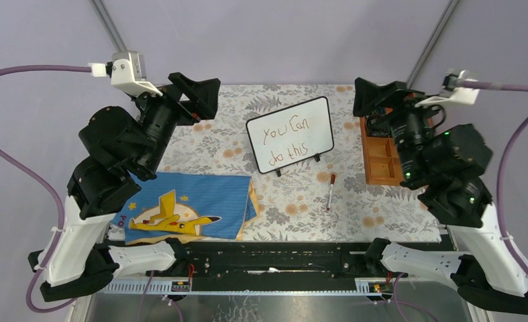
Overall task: Write a sentence on the whiteboard
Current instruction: Reset both arms
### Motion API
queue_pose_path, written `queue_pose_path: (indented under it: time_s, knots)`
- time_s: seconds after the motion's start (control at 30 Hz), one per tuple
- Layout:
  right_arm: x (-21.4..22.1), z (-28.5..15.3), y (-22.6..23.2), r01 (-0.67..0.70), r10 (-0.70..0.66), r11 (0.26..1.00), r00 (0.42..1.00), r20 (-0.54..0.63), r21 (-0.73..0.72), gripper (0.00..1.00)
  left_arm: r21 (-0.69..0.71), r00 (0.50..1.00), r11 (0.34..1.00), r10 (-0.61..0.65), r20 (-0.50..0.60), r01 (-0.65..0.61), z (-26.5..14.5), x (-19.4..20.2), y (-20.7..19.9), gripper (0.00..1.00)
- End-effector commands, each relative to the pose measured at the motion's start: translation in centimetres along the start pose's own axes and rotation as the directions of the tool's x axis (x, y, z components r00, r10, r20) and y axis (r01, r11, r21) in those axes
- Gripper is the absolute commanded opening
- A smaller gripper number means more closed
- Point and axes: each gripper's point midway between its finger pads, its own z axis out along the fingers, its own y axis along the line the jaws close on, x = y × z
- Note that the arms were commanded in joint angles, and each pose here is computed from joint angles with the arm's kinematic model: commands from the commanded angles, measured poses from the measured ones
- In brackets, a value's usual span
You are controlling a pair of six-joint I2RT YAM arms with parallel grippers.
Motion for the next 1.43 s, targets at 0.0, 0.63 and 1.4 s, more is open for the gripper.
queue_pose_path:
  time_s: [0.0,0.63,1.4]
  knots:
    - [1.0,-0.3,-3.0,0.023,-0.029,0.992,0.998,0.048,0.123,1.00,0.010,0.998,0.999,-0.039,0.054,0.038,0.4,-0.3,-0.3,0.99]
    - [7.1,-1.0,-2.4,0.026,-0.025,0.999,0.998,0.060,-0.027,1.00,0.090,0.996,0.993,-0.084,0.040,0.080,1.3,2.5,-1.7,0.99]
    - [11.3,-1.2,-5.1,0.115,-0.117,0.992,0.993,0.017,0.060,1.00,-0.014,0.995,0.998,-0.069,-0.075,0.068,0.9,10.9,2.2,0.99]
